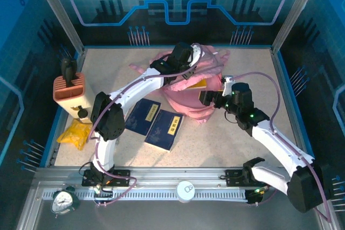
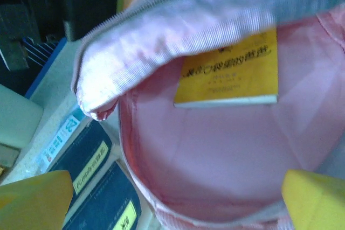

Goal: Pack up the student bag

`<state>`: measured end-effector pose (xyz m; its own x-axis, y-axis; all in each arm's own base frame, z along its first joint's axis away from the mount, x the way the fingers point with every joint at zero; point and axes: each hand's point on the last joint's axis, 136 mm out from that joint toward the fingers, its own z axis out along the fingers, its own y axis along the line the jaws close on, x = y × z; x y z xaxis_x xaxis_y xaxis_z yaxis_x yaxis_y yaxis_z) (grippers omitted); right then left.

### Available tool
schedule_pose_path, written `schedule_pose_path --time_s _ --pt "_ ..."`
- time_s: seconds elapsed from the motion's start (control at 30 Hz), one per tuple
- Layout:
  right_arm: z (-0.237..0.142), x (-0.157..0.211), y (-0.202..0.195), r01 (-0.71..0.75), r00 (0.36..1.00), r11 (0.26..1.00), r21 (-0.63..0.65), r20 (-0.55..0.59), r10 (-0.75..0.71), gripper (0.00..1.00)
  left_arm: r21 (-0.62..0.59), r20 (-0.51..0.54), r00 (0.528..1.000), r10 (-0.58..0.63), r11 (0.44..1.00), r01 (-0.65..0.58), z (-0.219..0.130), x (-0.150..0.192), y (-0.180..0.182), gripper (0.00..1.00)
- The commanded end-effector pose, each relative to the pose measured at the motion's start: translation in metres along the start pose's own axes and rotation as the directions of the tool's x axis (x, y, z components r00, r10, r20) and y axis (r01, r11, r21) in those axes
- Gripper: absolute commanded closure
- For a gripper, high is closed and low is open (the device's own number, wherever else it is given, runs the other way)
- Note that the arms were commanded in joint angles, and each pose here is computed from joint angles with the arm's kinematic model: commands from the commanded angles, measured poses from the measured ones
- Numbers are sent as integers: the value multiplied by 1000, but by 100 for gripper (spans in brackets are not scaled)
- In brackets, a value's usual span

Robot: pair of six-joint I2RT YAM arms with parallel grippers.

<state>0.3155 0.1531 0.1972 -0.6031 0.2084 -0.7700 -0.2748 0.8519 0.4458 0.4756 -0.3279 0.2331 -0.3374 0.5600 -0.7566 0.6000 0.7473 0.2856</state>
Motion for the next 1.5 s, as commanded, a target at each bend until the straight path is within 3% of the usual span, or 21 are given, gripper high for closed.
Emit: schedule_pose_path --time_s 0.0,0.13,0.3,0.53,0.63,0.87,1.1,1.2,1.47 --pt "-11 28 -1 -11 996 1000 11 -93 12 0 68 88 992 -86 995 80 -41 -29 -2 67" --pt "-19 38 4 -22 991 1000 -12 -129 20 0 123 76 978 -193 975 183 -62 -17 -10 54" --pt "-23 60 14 -41 982 997 -71 -186 28 0 147 19 927 -375 918 369 -92 31 -20 44" --pt "-18 104 21 -49 957 997 -66 -289 28 0 55 -180 806 -563 813 580 -119 146 -40 34" --pt "-13 123 23 -32 948 998 -54 -319 13 0 -23 -266 729 -631 760 649 -126 191 -47 32" --pt "0 159 36 -5 937 997 -80 -348 -23 0 -59 -339 582 -739 634 771 -136 246 -70 27" --pt "8 179 51 7 930 994 -106 -366 -45 0 -110 -397 497 -772 578 809 -125 274 -84 27" --pt "10 181 52 -5 930 994 -105 -367 -34 0 -114 -425 462 -779 552 826 -118 283 -94 32" --pt "8 178 43 19 932 998 -58 -360 -39 0 -134 -485 421 -766 541 830 -103 304 -116 43"
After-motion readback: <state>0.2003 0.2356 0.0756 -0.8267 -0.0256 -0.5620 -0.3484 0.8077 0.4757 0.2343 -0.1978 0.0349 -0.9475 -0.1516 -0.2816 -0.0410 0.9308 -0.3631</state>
